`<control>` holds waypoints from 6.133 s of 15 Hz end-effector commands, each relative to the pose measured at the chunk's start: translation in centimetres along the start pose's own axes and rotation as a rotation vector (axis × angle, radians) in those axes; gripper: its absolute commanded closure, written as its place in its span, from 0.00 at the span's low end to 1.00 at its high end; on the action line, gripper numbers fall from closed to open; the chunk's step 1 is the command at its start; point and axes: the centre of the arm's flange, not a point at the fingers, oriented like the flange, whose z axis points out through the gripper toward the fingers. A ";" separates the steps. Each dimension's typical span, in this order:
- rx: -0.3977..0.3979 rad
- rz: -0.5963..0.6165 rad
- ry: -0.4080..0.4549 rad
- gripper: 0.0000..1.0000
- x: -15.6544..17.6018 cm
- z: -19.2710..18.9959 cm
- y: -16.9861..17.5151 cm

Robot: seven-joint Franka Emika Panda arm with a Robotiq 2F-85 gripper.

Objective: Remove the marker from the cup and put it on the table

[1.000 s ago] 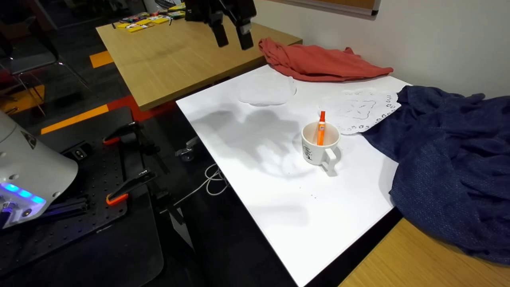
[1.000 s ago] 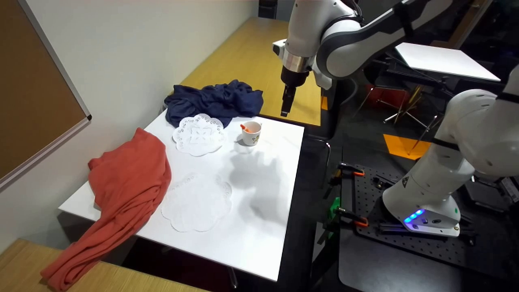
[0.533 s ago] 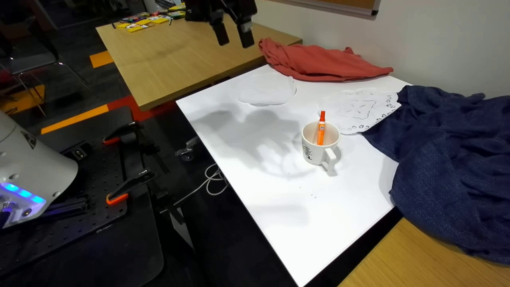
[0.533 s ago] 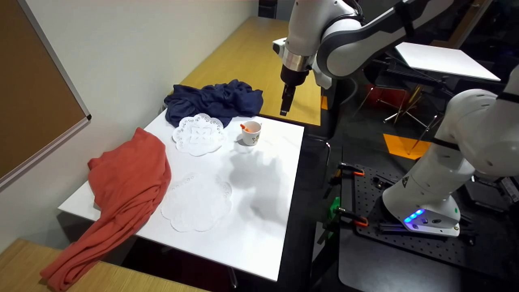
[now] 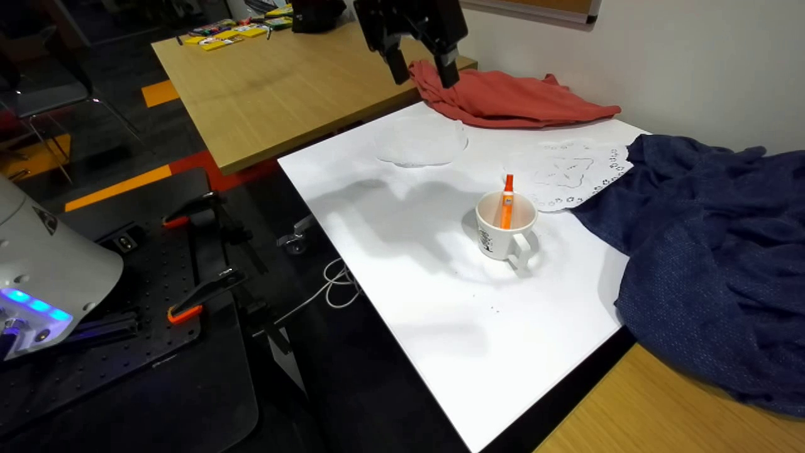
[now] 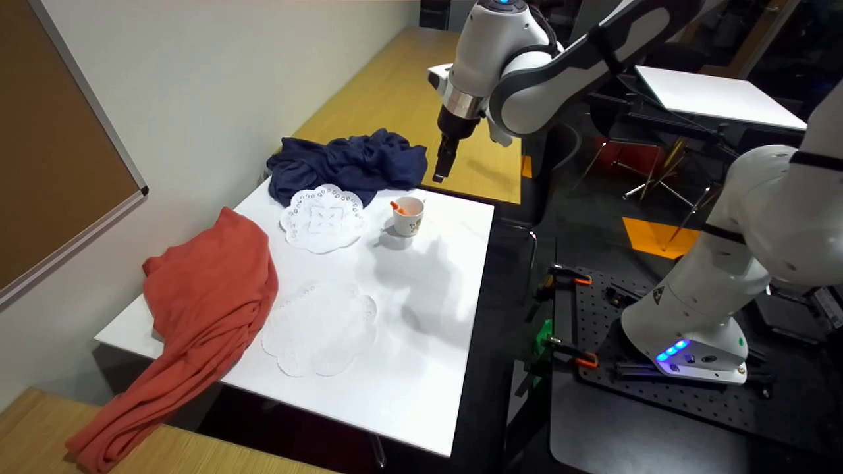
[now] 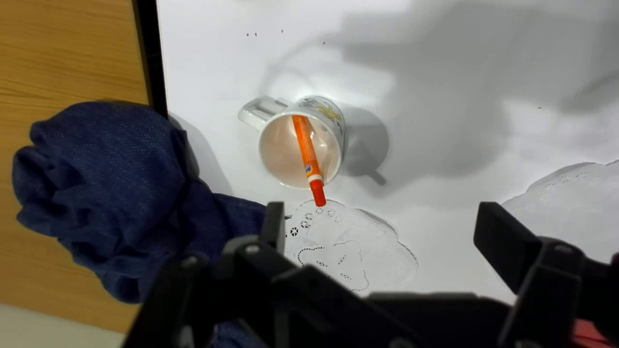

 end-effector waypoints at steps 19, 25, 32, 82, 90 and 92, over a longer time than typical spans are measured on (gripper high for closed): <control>0.041 -0.254 0.004 0.00 2.5 9.0 3.6; 0.088 -0.362 0.022 0.00 3.1 13.1 5.4; 0.132 -0.431 0.015 0.00 3.5 16.2 7.1; 0.046 -0.381 0.107 0.95 2.2 9.3 4.2; 0.084 -0.301 0.054 0.95 2.6 6.5 -1.9; 0.098 -0.297 0.038 0.95 3.4 6.9 -3.7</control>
